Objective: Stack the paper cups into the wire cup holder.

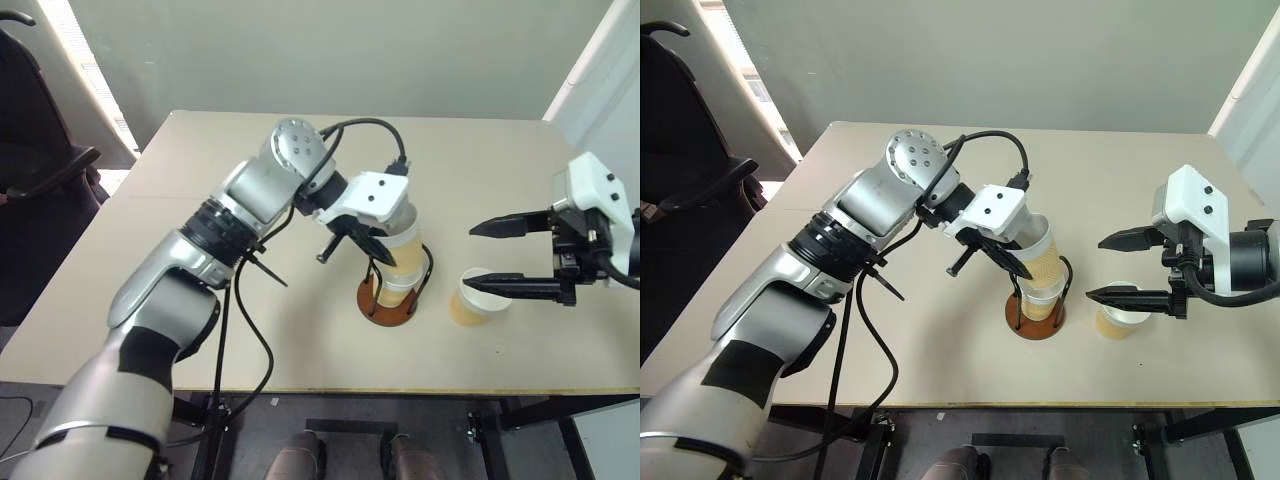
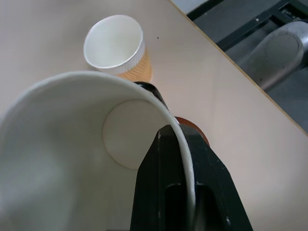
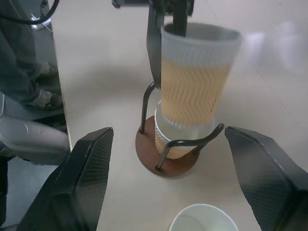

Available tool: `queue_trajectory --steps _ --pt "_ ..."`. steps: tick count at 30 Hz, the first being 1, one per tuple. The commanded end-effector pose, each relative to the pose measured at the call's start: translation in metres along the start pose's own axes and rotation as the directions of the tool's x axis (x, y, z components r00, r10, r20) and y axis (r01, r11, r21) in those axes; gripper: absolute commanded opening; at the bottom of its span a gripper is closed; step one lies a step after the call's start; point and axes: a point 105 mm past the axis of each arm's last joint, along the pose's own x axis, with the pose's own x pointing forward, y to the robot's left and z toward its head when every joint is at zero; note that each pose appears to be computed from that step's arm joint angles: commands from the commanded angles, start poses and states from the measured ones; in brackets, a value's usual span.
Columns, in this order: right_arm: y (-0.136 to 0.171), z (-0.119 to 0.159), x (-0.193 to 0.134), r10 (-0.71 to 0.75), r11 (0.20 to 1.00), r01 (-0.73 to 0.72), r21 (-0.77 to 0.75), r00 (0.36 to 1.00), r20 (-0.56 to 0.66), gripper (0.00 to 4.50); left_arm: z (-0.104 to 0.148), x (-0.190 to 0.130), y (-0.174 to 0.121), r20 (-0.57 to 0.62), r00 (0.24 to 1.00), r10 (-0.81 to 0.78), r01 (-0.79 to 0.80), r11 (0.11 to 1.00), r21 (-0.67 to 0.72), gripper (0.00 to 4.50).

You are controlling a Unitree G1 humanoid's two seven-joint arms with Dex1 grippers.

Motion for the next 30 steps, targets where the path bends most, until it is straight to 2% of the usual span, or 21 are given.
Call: queue_trajectory --steps 1,7,10,21,30 --pt "0.001 0.009 -0.009 -0.038 0.999 0.039 -0.035 0.999 0.004 3.83 0.0 0.002 -0.003 -0.011 0.999 -0.037 0.037 0.999 0.037 0.04" --pt "0.003 0.008 -0.011 -0.044 0.999 0.044 -0.029 0.999 -0.005 3.83 -0.004 0.011 -0.001 -0.049 0.997 -0.051 0.055 0.996 0.075 0.04" --pt "0.004 0.007 -0.012 -0.044 0.999 0.044 -0.025 0.999 -0.01 3.83 -0.004 0.013 0.003 -0.058 0.997 -0.045 0.051 0.995 0.092 0.66" --pt "0.001 0.002 -0.014 -0.06 0.998 0.061 0.014 0.998 -0.031 3.83 0.015 0.01 0.019 0.009 1.0 0.011 -0.011 0.993 0.113 4.48" --pt "-0.011 -0.005 -0.017 -0.14 0.986 0.145 0.077 0.988 -0.065 3.83 0.021 -0.02 0.033 0.08 0.987 0.14 -0.145 0.988 0.059 4.48"
